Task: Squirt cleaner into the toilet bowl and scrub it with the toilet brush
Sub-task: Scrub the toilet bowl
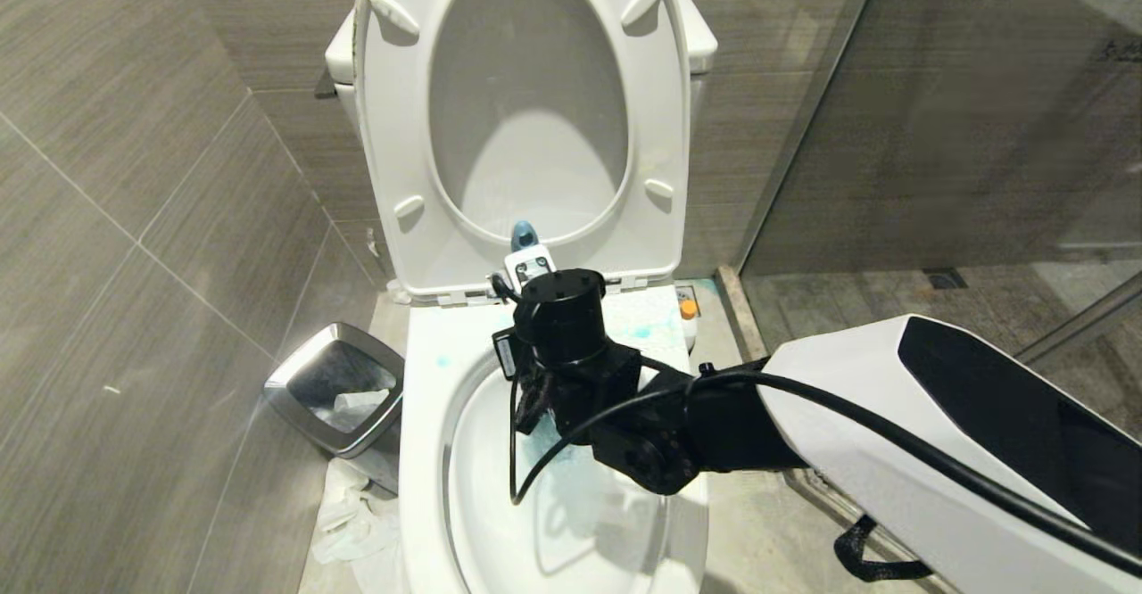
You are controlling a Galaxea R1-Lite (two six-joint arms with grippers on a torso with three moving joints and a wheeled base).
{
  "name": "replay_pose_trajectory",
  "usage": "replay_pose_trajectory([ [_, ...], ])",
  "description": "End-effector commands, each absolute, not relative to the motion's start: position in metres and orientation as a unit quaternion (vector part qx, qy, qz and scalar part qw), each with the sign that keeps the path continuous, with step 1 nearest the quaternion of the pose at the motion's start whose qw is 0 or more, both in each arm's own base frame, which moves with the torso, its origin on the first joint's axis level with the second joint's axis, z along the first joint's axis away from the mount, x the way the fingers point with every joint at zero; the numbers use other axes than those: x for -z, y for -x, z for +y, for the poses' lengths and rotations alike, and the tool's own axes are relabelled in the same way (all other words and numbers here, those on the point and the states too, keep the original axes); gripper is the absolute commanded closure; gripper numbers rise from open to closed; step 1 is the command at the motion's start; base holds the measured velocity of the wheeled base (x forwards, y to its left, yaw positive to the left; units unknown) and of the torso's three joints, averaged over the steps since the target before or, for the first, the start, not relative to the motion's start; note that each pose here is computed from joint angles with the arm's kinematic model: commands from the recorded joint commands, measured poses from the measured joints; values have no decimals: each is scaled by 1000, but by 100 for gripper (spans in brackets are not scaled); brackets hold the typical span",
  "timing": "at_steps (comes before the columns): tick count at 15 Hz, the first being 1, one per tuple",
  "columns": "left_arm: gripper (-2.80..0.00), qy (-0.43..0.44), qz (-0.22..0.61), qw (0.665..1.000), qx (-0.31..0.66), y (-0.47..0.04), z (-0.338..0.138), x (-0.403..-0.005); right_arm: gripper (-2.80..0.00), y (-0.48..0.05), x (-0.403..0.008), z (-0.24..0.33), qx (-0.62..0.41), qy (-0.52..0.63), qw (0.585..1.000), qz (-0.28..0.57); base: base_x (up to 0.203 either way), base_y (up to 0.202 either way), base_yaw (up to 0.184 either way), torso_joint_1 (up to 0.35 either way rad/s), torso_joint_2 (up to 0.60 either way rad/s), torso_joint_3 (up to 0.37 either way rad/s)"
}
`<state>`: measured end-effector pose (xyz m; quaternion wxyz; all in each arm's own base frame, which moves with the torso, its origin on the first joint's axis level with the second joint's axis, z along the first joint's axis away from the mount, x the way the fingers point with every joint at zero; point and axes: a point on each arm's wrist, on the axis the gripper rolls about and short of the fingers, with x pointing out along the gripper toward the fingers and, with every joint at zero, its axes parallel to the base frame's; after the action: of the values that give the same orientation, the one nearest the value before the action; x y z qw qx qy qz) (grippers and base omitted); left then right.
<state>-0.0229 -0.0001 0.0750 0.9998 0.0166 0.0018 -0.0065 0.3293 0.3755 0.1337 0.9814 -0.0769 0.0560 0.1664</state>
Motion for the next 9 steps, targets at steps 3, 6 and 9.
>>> replay_pose_trajectory([
  [3,0,-17,2,1000,7,23,0,-75,0,-320,-124,410,-192,82,976,57,0,0,0,0,0,0],
  [6,0,-17,2,1000,7,23,0,-75,0,-307,-120,426,-210,83,973,58,0,0,0,0,0,0],
  [9,0,-17,2,1000,7,23,0,-75,0,-299,-118,428,-216,83,971,66,0,0,0,0,0,0],
])
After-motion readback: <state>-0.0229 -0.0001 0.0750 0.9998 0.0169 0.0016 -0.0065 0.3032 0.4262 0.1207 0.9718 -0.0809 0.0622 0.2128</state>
